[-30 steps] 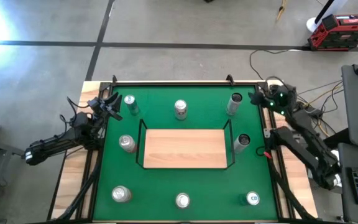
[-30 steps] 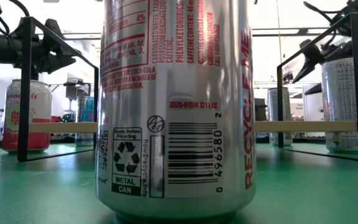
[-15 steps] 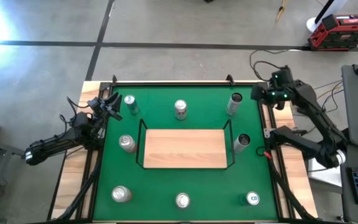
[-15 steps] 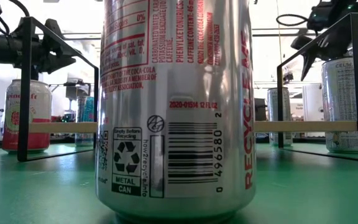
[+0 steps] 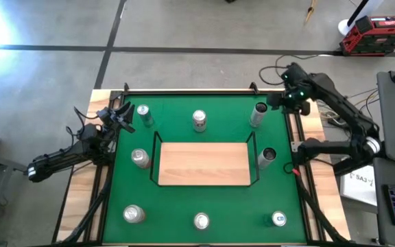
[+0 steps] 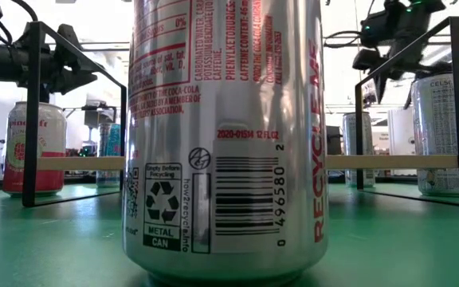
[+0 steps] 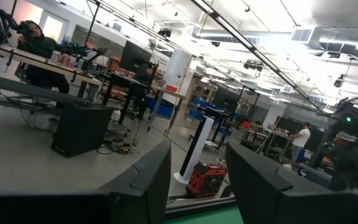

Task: Place canned beverage on shelf
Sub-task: Put the top white-yellow soda can on the shelf

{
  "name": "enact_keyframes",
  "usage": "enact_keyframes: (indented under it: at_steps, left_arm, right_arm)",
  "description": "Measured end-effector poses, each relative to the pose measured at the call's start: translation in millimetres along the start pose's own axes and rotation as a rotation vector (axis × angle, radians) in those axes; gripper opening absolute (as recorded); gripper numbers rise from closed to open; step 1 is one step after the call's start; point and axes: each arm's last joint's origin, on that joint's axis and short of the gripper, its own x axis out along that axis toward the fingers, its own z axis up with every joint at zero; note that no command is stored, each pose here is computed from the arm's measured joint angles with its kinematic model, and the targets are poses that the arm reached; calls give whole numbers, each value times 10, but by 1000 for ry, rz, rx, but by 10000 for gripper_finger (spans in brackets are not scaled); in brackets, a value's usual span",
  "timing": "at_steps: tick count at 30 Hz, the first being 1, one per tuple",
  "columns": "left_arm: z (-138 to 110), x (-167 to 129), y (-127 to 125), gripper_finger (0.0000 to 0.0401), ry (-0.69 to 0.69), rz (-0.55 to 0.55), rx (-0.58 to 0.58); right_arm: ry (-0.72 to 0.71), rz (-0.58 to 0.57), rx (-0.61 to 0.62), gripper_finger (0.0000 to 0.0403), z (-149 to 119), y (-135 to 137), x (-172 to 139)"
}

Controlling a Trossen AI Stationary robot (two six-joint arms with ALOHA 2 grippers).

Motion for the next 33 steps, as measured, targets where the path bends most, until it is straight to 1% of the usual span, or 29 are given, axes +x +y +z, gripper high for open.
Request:
enact_keyframes:
  at_steps: [5, 11, 13, 16, 24, 27, 33]
  left_arm:
    - [-1, 0, 0, 137, 1, 0, 0]
    - [-1, 0, 0, 137, 0, 0, 0]
    - [0, 0, 0, 137, 0, 0, 0]
    - [-1, 0, 0, 137, 0, 0, 0]
    - [0, 0, 0, 137, 0, 0, 0]
    - [0, 0, 0, 137, 0, 0, 0]
    - [0, 0, 0, 137, 0, 0, 0]
  right_arm:
    - [32, -13, -43, 238, 98, 222, 14]
    - [92, -55, -72, 243, 148, 447, 176]
    - [104, -83, -83, 256, 170, 507, 248]
    - [130, -118, -87, 285, 207, 569, 342]
    - [159, -136, -92, 367, 281, 678, 432]
    - [154, -142, -95, 378, 279, 685, 418]
    - [133, -174, -61, 380, 237, 636, 339]
